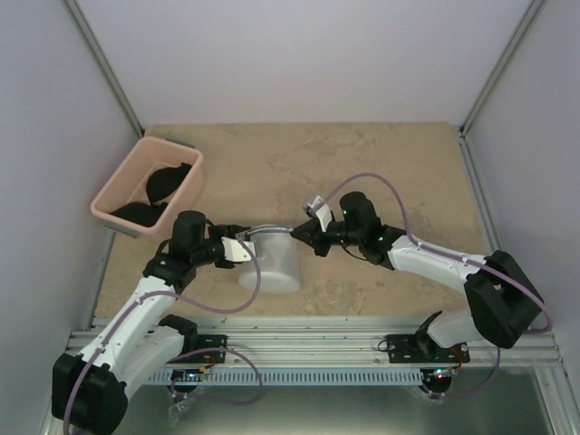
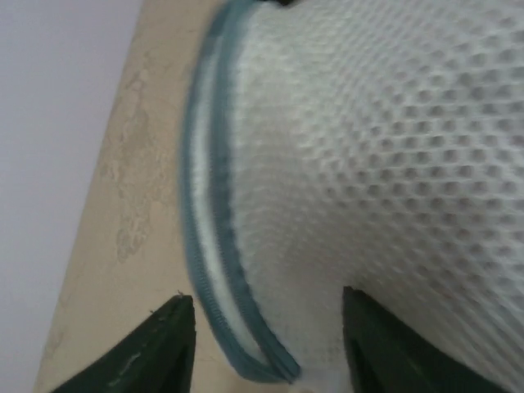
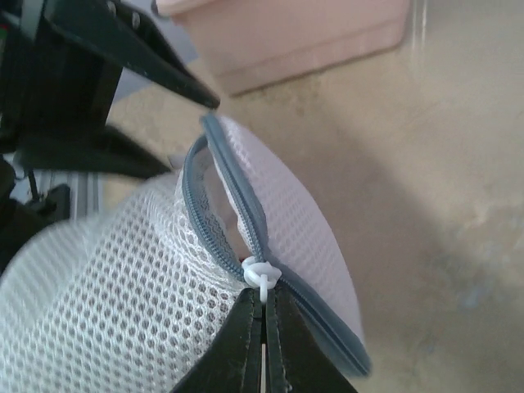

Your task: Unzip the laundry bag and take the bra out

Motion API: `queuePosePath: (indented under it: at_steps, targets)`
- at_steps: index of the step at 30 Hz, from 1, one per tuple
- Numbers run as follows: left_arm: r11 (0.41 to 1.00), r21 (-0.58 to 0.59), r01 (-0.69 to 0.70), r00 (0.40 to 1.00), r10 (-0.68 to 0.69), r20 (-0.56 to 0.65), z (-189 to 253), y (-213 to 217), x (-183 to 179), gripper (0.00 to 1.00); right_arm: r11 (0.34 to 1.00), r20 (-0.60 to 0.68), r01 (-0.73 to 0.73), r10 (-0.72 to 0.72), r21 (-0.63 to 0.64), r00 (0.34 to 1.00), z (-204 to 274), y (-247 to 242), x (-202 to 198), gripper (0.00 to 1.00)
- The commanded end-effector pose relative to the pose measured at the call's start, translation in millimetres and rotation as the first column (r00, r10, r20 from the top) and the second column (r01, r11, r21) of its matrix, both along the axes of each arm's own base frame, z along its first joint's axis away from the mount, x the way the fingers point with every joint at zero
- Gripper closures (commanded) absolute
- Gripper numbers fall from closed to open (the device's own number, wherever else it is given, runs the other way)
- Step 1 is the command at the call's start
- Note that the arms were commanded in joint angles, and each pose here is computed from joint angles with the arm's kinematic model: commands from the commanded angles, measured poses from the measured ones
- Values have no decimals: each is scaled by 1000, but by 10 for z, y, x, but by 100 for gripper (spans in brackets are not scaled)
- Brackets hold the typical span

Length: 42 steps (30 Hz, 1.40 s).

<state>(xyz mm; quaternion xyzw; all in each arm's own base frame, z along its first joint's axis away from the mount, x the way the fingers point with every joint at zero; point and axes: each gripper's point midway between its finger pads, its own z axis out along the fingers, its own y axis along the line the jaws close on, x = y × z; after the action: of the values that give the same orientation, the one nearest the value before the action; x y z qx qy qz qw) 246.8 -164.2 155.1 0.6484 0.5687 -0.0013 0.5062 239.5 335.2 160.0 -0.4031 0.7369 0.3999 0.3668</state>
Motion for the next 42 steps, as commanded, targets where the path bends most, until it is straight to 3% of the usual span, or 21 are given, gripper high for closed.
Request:
queuePosePath:
  at_steps: [1,5,10,15,23,31,42]
  targets:
    - [993,24,114,984,-109,-138,54,-23,-352,35,997,114,17,-25,71,993,483,131,134,100]
    - [983,-68,173,954,-184,-235,260,-121,-606,19,996,139,-5,-7,86,990,653,254,27,99]
    - [964,-263,-39,950,-46,-309,627,-243,-356,16,994,165,-15,-4,111,986,821,361,-54,99]
    - [938,-309,-157,943,49,-329,689,-290,-134,26,994,183,-33,13,104,983,884,438,-89,100]
    - [937,-326,-125,949,16,-316,717,-387,-171,50,995,212,-66,49,76,976,890,504,-152,99]
    - [972,-235,-31,969,-29,-246,545,-352,-289,100,998,230,-24,9,62,973,866,350,-42,100]
    - [985,-135,107,994,-108,0,592,-309,-334,100,992,127,122,-127,45,984,442,-309,427,100]
